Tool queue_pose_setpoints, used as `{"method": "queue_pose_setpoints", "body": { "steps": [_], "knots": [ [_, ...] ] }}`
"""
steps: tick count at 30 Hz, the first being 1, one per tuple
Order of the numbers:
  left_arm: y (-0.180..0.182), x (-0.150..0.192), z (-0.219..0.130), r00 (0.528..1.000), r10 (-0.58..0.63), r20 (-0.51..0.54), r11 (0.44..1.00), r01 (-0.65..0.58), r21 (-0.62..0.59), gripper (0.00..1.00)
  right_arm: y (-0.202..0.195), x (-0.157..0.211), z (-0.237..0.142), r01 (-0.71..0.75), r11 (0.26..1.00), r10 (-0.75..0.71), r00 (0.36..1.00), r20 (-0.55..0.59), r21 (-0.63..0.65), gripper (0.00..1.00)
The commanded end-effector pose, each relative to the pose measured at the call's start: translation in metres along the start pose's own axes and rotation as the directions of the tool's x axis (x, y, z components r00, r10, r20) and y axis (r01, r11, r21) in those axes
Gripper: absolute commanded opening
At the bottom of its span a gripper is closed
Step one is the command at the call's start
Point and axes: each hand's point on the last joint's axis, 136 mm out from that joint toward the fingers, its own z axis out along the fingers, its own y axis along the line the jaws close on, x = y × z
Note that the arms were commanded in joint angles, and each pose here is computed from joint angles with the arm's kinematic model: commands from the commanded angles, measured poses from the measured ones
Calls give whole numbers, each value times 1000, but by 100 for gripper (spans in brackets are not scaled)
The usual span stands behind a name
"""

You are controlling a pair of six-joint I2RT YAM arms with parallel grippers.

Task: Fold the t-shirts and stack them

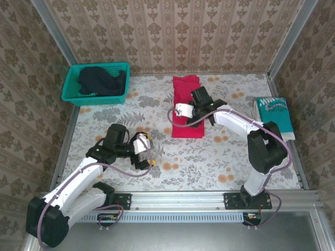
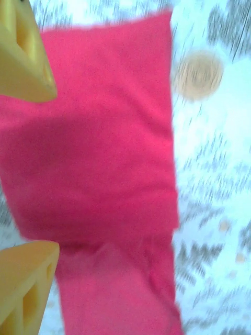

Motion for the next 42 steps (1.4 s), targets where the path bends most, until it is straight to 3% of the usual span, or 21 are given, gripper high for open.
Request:
{"method": "queue_pose_setpoints", "body": {
  "steps": [1,25,27,29,31,35,38,42],
  "knots": [
    [-2,-1,-1,1000,15,21,1000,-15,12,100,47,9,10,-11,991,6,999,-35,-134,68],
    [-3,-7,-3,998,7,57,1000,-8,10,100,88,39,60,-43,961,7,991,-131,-274,64],
    [-3,-7,-3,998,7,58,1000,-7,9,100,88,41,62,-46,961,7,989,-145,-272,54],
    [-3,-7,-3,998,7,57,1000,-8,8,100,87,44,64,-48,962,6,988,-156,-268,33],
    [-3,-7,-3,998,3,56,1000,-3,8,100,87,47,65,-47,963,1,986,-169,-266,21],
    [9,-17,-4,991,-94,99,995,98,-28,100,85,48,60,-51,967,6,984,-176,-251,4],
    [45,-25,-7,945,-298,135,935,317,-159,100,85,40,45,-76,966,40,989,-146,-249,0],
    [89,-29,-15,769,-603,213,715,639,-283,100,96,29,20,-112,957,84,990,-112,-269,0]
  ]
}}
